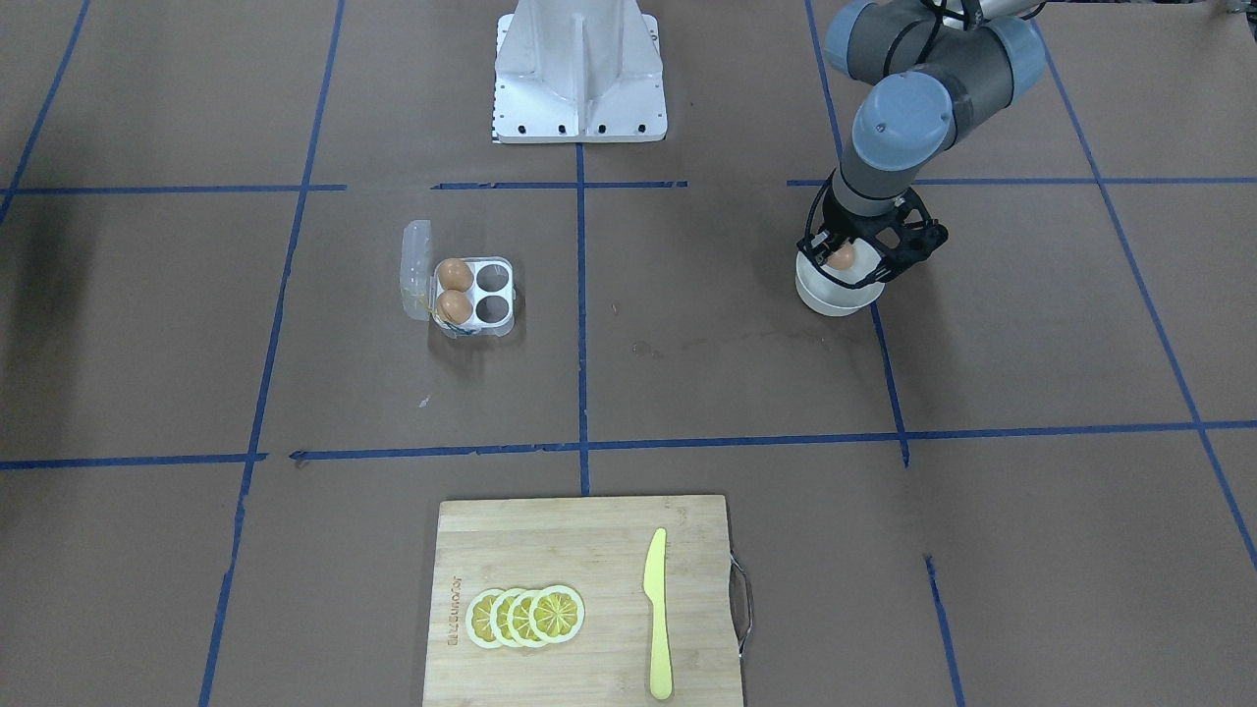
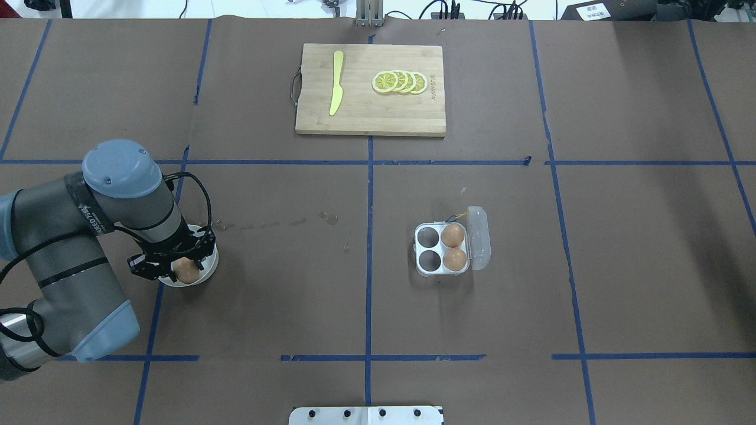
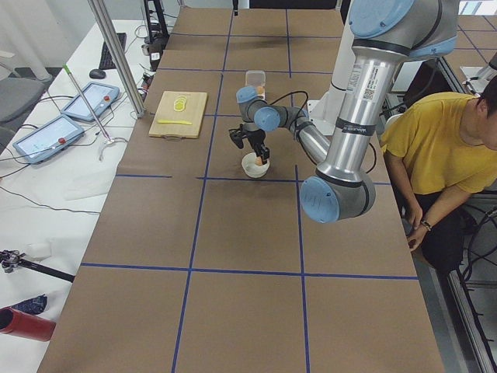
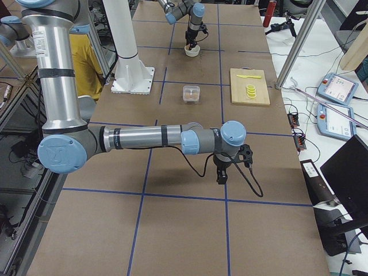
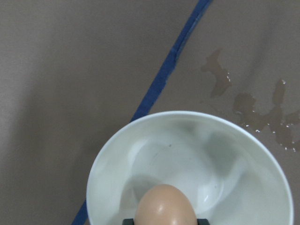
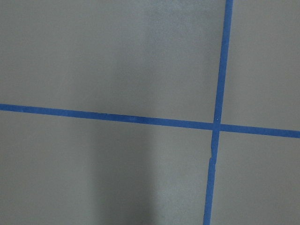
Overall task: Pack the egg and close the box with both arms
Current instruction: 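Lift the egg out of the bowl and carry it to the carton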
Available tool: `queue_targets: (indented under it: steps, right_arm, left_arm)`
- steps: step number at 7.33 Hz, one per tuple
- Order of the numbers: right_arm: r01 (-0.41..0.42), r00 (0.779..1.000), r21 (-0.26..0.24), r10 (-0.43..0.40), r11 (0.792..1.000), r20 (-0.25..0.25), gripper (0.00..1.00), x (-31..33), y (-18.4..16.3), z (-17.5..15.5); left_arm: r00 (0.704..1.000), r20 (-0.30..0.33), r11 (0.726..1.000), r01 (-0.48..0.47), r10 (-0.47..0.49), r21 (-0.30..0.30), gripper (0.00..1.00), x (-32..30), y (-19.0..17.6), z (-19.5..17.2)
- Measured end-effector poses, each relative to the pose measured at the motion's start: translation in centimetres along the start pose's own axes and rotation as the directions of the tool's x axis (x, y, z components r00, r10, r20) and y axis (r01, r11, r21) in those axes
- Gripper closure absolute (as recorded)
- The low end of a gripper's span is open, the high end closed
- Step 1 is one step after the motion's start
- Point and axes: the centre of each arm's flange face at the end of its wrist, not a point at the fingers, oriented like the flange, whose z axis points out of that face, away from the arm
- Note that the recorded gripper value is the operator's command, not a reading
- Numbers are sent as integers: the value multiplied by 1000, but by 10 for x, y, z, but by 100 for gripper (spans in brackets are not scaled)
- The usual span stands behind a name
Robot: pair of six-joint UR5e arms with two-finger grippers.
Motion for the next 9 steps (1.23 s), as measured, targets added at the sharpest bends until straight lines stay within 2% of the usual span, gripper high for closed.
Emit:
queue_targets:
  steps: [2,5,7,9]
  right_arm:
    - [2,1000,2,-2,1000,1,0,-1,0,-1]
    - [-2,999,-4,2,1000,46,0,-3,3,2]
    - [25,998,19,-26,1000,58,0,-5,6,3]
    - [47,995,30,-49,998,83,0,-7,12,8]
  left_arm:
    - [999,-37,1000,-3,4,10,100,17,5,-30]
    - [984,-162,997,-74,76,21,100,78,34,-87]
    - [953,-265,990,-140,144,36,100,129,49,-111]
    - [903,-370,976,-207,217,65,100,173,57,-119]
